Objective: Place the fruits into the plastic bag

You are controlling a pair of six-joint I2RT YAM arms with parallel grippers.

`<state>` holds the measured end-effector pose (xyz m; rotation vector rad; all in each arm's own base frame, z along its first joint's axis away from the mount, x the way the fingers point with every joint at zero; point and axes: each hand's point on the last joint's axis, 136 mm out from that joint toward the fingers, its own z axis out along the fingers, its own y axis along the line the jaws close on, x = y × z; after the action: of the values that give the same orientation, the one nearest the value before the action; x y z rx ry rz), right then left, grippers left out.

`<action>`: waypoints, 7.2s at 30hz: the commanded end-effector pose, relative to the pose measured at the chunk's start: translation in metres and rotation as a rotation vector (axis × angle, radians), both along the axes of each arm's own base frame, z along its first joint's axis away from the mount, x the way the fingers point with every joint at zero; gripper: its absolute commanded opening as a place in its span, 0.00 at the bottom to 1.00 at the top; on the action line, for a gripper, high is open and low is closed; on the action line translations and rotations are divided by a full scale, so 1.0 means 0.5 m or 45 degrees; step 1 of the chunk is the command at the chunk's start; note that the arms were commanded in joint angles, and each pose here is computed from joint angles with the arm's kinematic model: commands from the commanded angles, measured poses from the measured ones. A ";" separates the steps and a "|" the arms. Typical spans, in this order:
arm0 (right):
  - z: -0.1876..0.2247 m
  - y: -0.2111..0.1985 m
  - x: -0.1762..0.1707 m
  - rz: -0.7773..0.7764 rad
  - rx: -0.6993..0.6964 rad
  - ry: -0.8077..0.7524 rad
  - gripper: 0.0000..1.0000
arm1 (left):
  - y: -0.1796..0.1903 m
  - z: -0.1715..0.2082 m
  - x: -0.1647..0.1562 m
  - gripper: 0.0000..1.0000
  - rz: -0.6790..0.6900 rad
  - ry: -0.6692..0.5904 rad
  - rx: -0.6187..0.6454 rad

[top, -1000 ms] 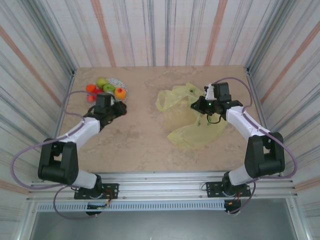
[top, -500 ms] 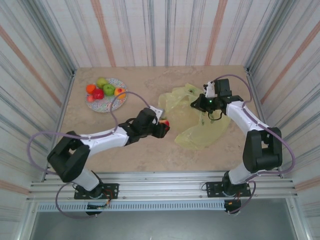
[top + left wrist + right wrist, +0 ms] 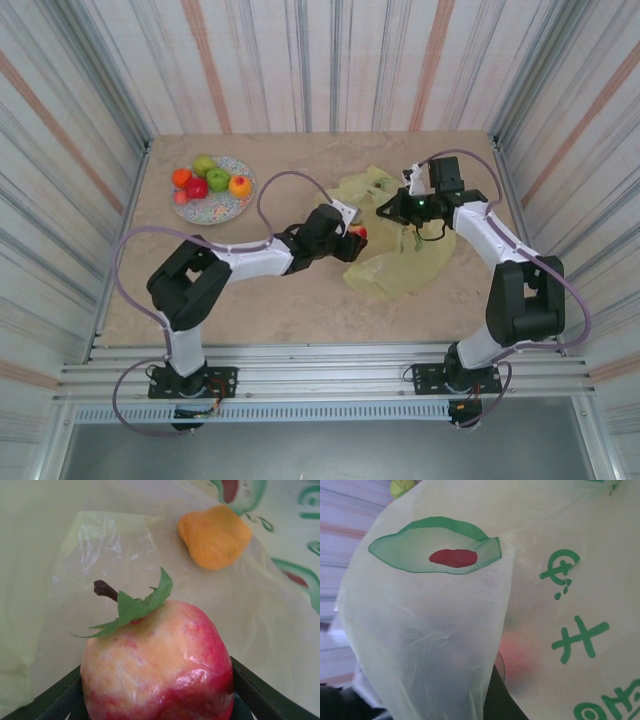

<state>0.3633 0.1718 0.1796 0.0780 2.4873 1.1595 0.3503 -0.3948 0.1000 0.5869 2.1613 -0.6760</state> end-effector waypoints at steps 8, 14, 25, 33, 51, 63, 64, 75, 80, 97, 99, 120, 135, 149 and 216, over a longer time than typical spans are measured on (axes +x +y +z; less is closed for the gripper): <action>0.069 0.055 -0.024 0.045 0.239 -0.014 0.00 | -0.042 0.064 0.128 0.59 0.302 -0.147 -0.257; 0.076 0.069 -0.028 0.064 0.259 -0.015 0.00 | -0.035 0.036 0.180 0.63 0.434 -0.159 -0.262; 0.059 0.072 -0.023 0.071 0.260 0.006 0.00 | -0.063 0.009 0.203 0.80 0.471 -0.113 -0.366; 0.022 0.020 -0.020 0.013 0.105 0.008 0.00 | -0.044 0.050 0.163 0.88 0.379 -0.104 -0.368; -0.014 -0.047 -0.005 -0.018 -0.101 -0.009 0.00 | 0.072 0.122 -0.089 0.88 -0.198 0.030 -0.323; -0.022 -0.041 0.011 -0.027 -0.068 -0.026 0.00 | 0.268 0.224 -0.106 0.90 0.023 -0.130 0.006; -0.021 -0.039 0.011 -0.025 -0.065 -0.030 0.00 | 0.301 0.232 -0.093 0.91 0.122 -0.138 0.051; -0.012 -0.031 0.007 -0.009 -0.161 -0.110 0.00 | 0.616 0.301 -0.024 0.95 0.772 -0.014 0.034; -0.018 -0.016 0.007 0.026 -0.148 -0.120 0.00 | 0.762 0.269 0.017 0.96 0.986 0.115 0.115; -0.011 -0.017 0.009 0.051 -0.087 -0.167 0.00 | 1.035 0.037 0.227 0.73 1.445 0.568 -0.058; -0.011 -0.023 0.009 0.045 -0.088 -0.168 0.00 | 1.039 0.021 0.249 0.71 1.432 0.582 -0.054; -0.045 -0.028 0.013 0.040 -0.101 -0.114 0.00 | 1.035 -0.062 0.325 0.64 1.319 0.645 -0.077; -0.058 -0.032 0.000 0.041 -0.110 -0.101 0.00 | 1.026 -0.068 0.340 0.53 1.292 0.658 -0.121; -0.057 -0.035 0.000 0.038 -0.114 -0.105 0.00 | 1.023 -0.076 0.341 0.51 1.282 0.679 -0.132; -0.036 -0.047 0.021 0.016 -0.081 -0.053 0.00 | 0.178 0.176 -0.078 0.44 0.146 0.125 -0.169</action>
<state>0.3741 0.1463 0.1578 0.0433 2.4727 1.0496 0.3022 -0.2776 0.1830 0.2806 2.2738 -0.8099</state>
